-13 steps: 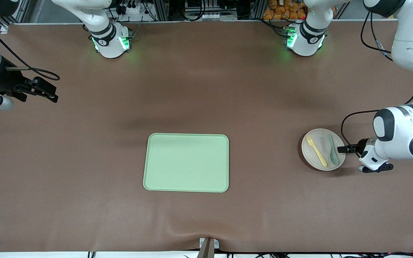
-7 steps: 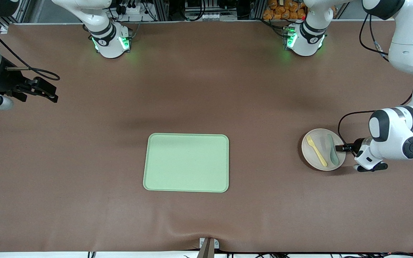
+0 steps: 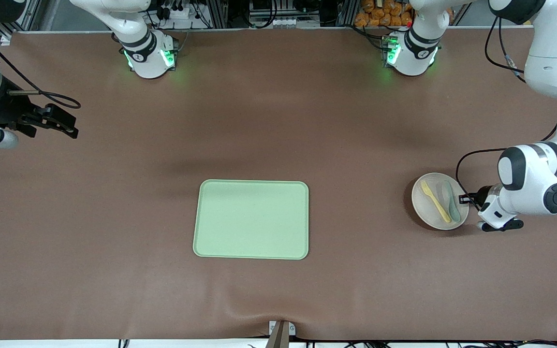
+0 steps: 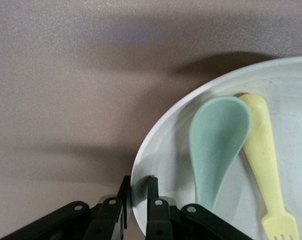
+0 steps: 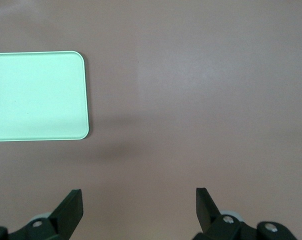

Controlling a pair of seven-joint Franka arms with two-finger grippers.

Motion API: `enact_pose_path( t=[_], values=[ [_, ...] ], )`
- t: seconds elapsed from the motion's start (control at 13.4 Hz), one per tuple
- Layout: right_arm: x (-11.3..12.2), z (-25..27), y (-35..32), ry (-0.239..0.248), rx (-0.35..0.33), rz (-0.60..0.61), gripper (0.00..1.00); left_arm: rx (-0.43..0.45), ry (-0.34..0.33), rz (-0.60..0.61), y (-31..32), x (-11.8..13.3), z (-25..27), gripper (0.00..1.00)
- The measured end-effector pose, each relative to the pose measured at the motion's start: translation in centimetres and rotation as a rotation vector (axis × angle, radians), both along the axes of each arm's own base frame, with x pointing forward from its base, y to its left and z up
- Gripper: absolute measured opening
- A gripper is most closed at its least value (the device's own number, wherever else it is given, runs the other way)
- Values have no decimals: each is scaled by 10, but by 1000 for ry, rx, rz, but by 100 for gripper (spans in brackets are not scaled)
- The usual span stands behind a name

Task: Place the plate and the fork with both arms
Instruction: 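Close the left gripper on the plate rim and lift it, then carry the plate with the left gripper onto the green tray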

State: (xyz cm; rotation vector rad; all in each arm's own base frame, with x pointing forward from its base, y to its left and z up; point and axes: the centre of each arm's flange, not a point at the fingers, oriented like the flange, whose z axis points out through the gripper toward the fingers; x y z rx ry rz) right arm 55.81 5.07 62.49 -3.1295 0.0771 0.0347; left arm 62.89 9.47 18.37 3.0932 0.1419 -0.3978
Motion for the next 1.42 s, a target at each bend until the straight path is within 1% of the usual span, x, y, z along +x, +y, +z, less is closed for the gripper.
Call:
enact_pose_path(
  t=[0.22, 0.6, 0.82, 1.19, 1.42],
  values=[
    [1, -3, 0, 5, 0, 0, 100, -3, -3, -13, -3, 1, 8, 6],
    [2, -3, 0, 5, 0, -1, 100, -19, -24, -83, -2, 5, 13, 6],
    [2, -3, 0, 5, 0, -1, 100, -34, -51, -118, -9, 11, 25, 6],
    [2, -3, -1, 5, 0, -1, 100, -116, -146, -101, -46, 29, 71, 5],
    [2, -3, -1, 5, 0, -1, 100, -170, -166, -117, -84, 35, 87, 5]
  ],
)
